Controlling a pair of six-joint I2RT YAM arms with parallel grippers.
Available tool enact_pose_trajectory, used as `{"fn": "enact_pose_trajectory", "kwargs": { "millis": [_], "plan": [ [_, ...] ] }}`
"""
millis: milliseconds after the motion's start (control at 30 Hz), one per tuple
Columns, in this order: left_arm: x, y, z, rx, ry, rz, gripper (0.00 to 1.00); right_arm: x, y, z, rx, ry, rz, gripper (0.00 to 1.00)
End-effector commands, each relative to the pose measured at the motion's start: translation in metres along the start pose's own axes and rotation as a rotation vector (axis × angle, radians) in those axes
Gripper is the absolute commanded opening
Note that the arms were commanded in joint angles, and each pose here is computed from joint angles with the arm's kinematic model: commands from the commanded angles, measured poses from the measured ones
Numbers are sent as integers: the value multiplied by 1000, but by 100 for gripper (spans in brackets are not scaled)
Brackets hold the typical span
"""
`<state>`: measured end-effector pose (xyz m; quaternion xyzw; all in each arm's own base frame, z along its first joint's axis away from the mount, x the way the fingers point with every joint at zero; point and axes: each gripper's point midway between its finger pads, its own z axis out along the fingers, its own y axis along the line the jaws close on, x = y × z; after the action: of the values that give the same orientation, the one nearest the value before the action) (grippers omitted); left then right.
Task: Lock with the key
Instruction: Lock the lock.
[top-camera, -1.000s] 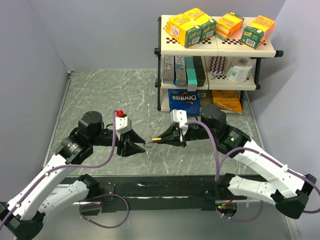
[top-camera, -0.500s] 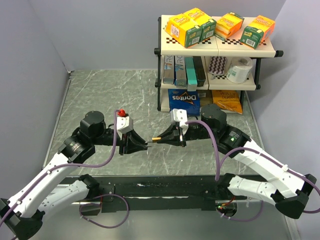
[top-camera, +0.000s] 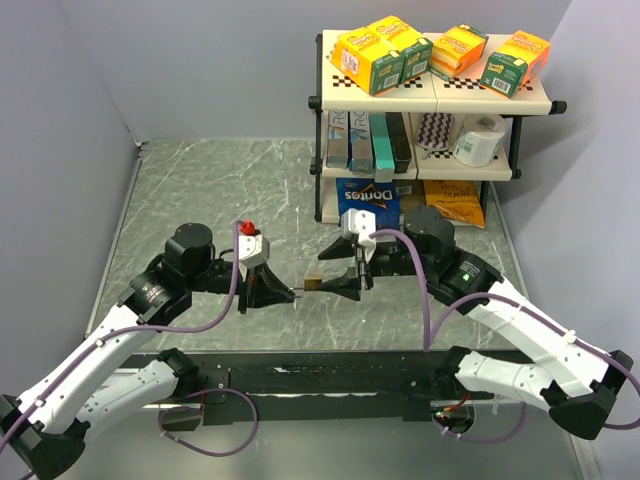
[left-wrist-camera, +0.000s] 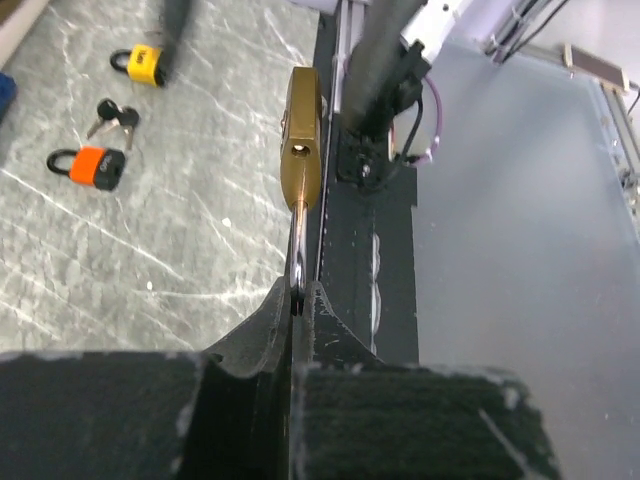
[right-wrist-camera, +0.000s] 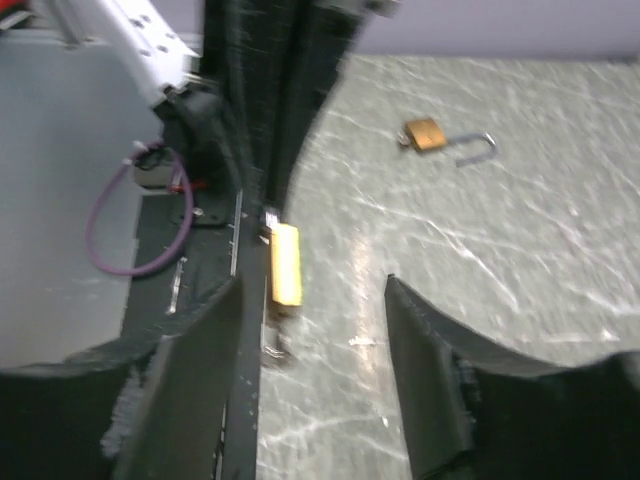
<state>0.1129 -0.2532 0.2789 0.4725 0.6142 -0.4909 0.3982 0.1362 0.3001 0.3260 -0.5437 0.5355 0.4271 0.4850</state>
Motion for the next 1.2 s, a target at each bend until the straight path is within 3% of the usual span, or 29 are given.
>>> {"fn": "enact_pose_trajectory", "kwargs": {
  "millis": [0, 400, 833, 1033, 1133, 1167],
  "plan": [
    [-7, -14, -6, 57, -1, 67, 1, -12, -18, -11, 85, -8, 50, 71],
    [-19, -14, -3, 56, -23, 47, 1, -10, -15, -20, 46, 18, 15, 78],
    [-41, -13, 0, 62, -60, 29, 1, 14, 24, -12, -159, 78, -92, 81],
    [-46, -13, 1, 67, -71, 34, 1, 15, 26, 1, -173, 90, -114, 74],
    [-45, -13, 1, 67, -70, 34, 1, 13, 26, 5, -177, 85, -115, 62],
    [-45, -12, 1, 64, -71, 34, 1, 11, 25, 7, -179, 81, -118, 53]
  ]
}}
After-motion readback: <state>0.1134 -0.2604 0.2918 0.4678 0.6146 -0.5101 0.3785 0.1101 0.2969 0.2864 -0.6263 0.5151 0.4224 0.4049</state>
